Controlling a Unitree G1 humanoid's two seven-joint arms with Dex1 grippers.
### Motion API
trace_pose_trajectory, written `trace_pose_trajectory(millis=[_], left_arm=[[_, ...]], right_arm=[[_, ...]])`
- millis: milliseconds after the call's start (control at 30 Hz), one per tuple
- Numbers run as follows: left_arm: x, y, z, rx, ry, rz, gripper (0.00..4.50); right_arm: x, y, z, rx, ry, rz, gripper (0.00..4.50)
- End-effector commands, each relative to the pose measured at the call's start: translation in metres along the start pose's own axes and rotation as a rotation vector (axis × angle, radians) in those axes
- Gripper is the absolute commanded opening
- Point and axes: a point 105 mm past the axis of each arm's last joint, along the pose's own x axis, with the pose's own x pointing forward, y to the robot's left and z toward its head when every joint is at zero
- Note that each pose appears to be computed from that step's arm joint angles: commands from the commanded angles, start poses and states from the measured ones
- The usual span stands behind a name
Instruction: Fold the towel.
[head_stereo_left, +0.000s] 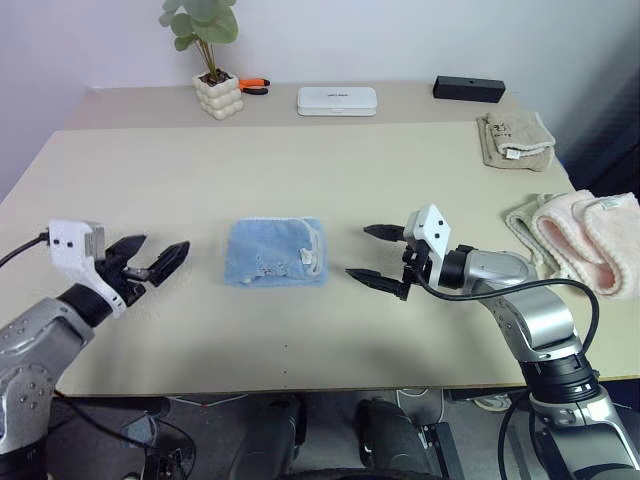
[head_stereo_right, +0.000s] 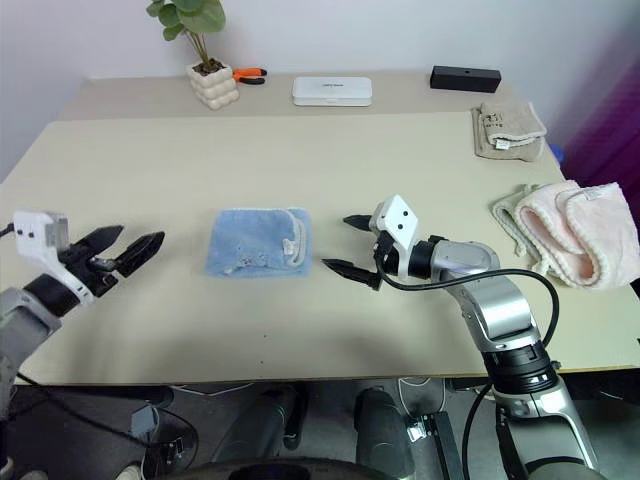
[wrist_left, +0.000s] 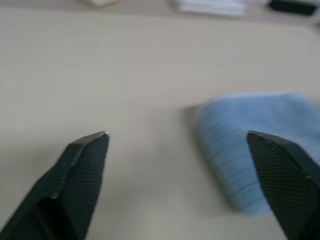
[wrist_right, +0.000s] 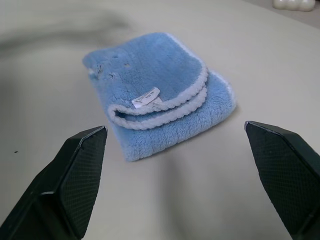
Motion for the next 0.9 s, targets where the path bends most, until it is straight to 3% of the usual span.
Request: trace_pose_trajectory(millis=[33,133,233,367,433,700,900], left_arm=[[-0.002,-0.002,0.008,0.103,-0.035,0.024,4.44],[0.007,-0.020,0.012,0.152,-0.060,-0.042,4.44],[0.027,-0.054,0.019,0.179,-0.103,-0.191,3.15],[0.057,-0.072,0.007,0.213,-0.062,-0.250,1.19],[0.070,-0.076,-0.001,0.173,-0.042,-0.265,1.13],[0.084,-0.072,-0.054,0.217,0.123,-0.285,1.13],[0.075,-0.066,-0.039,0.197,0.025,-0.258,1.13]], right_arm=[[0.002,-0.005,0.012,-0.066,-0.035,-0.024,4.50],[0.008,-0.008,0.017,-0.084,-0.069,-0.043,4.50],[0.026,0.004,0.025,-0.073,-0.104,0.005,3.15],[0.057,0.016,0.027,-0.101,-0.099,0.030,1.19],[0.075,0.020,0.027,-0.081,-0.095,0.031,0.15],[0.108,0.033,-0.022,-0.123,0.109,0.039,0.06],[0.096,0.025,-0.017,-0.142,0.083,-0.003,0.06]])
